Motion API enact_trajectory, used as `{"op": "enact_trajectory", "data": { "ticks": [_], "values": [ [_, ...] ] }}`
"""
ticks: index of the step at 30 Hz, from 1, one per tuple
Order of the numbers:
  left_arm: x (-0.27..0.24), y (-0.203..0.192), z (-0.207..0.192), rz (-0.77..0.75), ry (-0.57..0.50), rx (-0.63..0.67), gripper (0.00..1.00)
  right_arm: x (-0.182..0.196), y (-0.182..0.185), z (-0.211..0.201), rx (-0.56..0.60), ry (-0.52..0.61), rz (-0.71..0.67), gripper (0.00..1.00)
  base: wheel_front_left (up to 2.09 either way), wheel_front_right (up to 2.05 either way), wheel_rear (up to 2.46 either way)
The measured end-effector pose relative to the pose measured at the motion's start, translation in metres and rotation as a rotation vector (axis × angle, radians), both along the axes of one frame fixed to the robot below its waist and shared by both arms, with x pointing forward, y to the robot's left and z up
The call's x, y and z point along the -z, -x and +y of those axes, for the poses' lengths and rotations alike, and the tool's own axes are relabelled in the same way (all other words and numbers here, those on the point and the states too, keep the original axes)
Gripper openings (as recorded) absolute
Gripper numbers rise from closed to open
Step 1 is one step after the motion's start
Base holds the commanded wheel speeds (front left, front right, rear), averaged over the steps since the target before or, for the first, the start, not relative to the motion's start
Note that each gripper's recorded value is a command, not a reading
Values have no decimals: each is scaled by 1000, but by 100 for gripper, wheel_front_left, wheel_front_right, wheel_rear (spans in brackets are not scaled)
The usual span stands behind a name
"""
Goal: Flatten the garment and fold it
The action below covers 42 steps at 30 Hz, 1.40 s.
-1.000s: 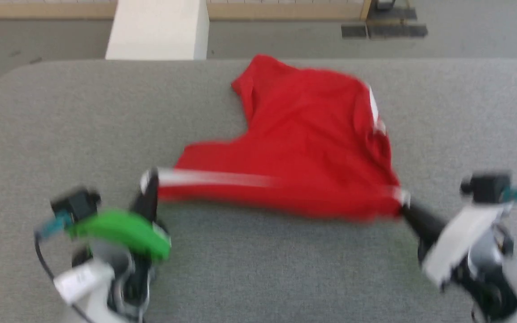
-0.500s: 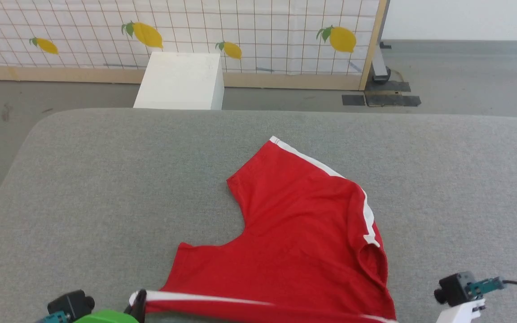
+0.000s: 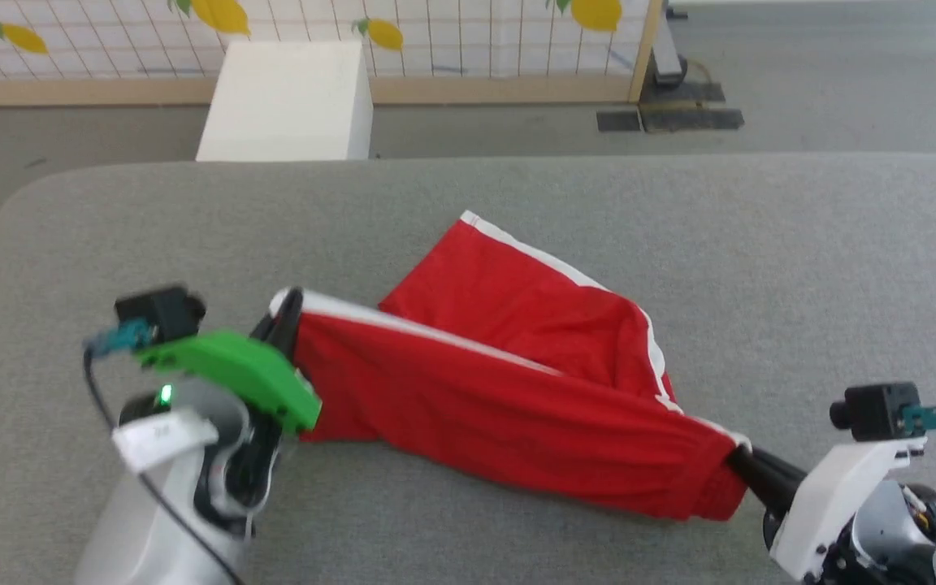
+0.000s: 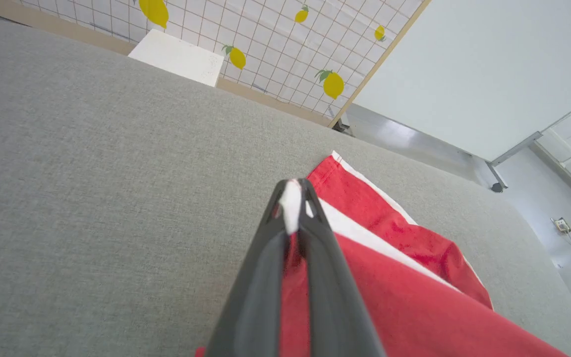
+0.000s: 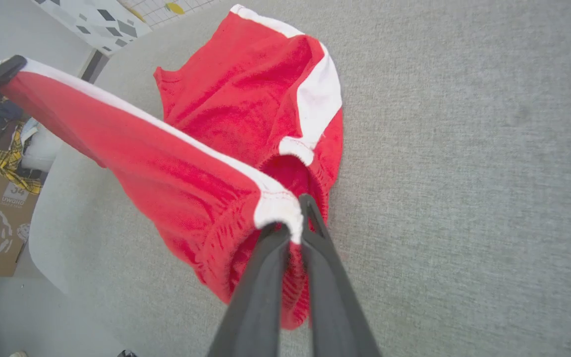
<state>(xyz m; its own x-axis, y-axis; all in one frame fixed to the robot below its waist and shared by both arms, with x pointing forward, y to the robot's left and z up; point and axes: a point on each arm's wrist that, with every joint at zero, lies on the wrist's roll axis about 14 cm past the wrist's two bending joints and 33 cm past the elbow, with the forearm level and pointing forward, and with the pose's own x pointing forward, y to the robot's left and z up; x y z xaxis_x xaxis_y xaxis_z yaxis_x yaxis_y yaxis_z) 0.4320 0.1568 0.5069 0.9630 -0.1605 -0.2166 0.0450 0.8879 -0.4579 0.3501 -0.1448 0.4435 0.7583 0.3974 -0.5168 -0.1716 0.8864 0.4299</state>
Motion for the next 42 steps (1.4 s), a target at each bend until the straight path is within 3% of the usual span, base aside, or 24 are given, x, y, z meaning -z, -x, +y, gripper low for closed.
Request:
{"op": "enact_trajectory", "data": {
  "ticks": [10,19,30,31,32,33,38,42],
  "values": [
    [8,-90,-48,19,-106,155,0,18,-25,-12,96,-21,37,0,0,0,0],
    [58,-147,-103,97,-157,300,0,53,-36,-29,169,-13,116,0,0,0,0],
    [126,-160,-127,241,-202,366,0,72,-37,-34,210,-29,155,0,0,0,0],
    [128,-161,-128,246,-200,368,9,72,-37,-35,214,-32,154,16,0,0,0],
    [128,-162,-130,245,-197,368,79,72,-36,-35,219,-35,153,54,0,0,0],
    [126,-164,-131,236,-197,364,100,72,-36,-35,221,-36,152,100,0,0,0],
    [116,-163,-130,201,-188,347,100,59,-37,-40,233,-33,109,100,0,0,0],
    [85,-169,-115,90,-200,300,100,47,-26,-52,248,26,71,100,0,0,0]
  ]
}}
